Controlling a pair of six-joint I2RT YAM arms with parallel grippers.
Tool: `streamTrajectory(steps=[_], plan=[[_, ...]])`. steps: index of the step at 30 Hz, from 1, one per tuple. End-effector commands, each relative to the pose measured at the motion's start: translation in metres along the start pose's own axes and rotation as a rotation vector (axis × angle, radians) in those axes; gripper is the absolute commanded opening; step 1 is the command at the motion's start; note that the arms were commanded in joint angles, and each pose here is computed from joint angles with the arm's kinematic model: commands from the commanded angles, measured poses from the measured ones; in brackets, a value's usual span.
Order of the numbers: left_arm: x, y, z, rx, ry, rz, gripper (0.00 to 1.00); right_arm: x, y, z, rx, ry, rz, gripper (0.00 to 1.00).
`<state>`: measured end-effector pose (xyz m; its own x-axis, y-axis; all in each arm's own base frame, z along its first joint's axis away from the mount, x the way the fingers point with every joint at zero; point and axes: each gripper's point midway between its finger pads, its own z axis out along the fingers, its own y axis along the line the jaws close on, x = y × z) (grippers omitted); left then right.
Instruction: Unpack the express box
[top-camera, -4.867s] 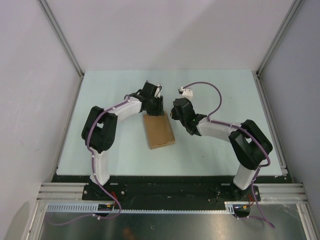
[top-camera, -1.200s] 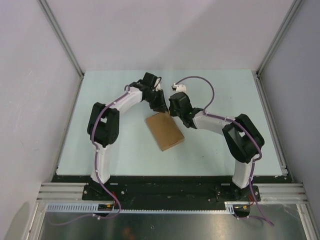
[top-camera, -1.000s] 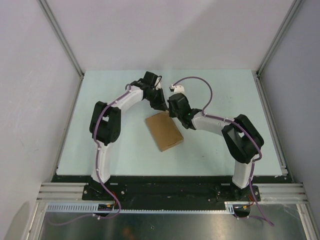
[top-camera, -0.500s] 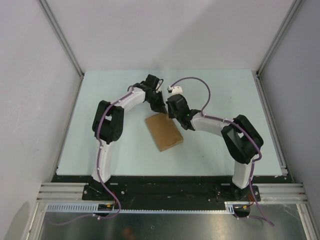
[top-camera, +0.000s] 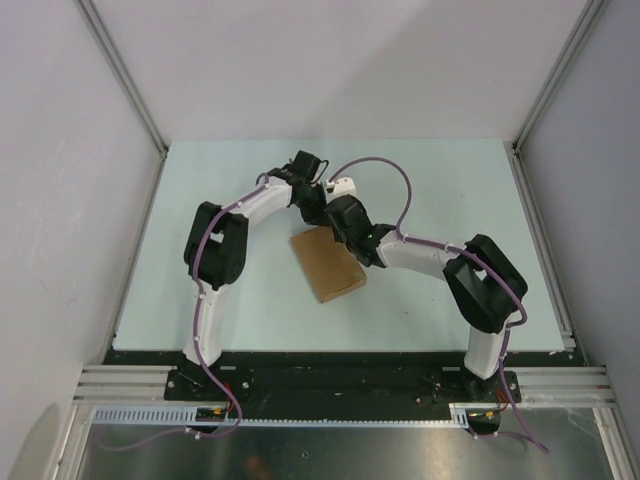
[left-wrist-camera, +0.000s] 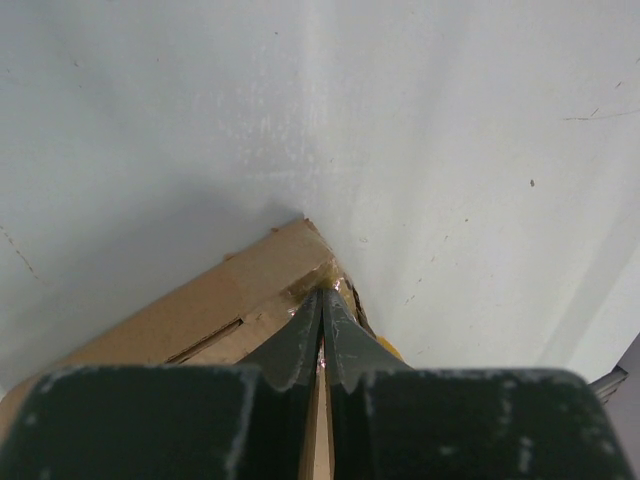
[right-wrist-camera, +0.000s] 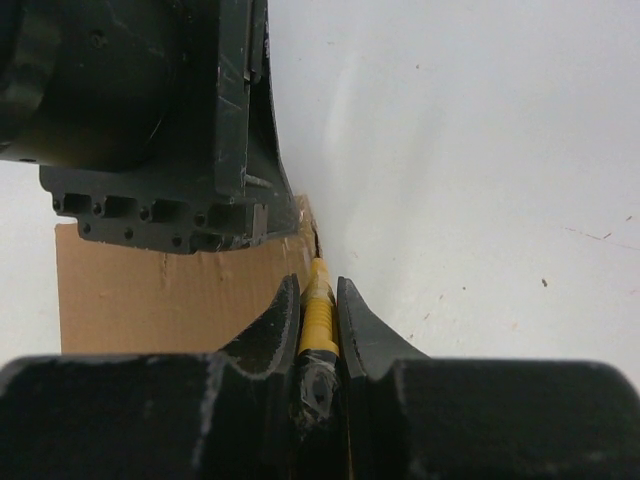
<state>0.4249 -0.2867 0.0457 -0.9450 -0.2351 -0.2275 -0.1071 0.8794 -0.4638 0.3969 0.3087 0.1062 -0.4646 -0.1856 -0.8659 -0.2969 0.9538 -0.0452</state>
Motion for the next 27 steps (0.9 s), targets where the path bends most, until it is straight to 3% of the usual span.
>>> streamTrajectory(steps=[1, 11, 27], plan=[[0.017, 0.046, 0.019, -0.170, 0.032, -0.023, 0.08, -0.015, -0.002, -0.018, -0.018, -0.023, -0.022, 0.00], [0.014, 0.044, 0.018, -0.168, 0.022, -0.014, 0.08, 0.014, -0.008, -0.028, -0.091, 0.045, -0.016, 0.00], [0.017, 0.046, 0.020, -0.171, 0.035, -0.020, 0.06, 0.024, -0.015, -0.063, -0.109, 0.082, -0.030, 0.00]])
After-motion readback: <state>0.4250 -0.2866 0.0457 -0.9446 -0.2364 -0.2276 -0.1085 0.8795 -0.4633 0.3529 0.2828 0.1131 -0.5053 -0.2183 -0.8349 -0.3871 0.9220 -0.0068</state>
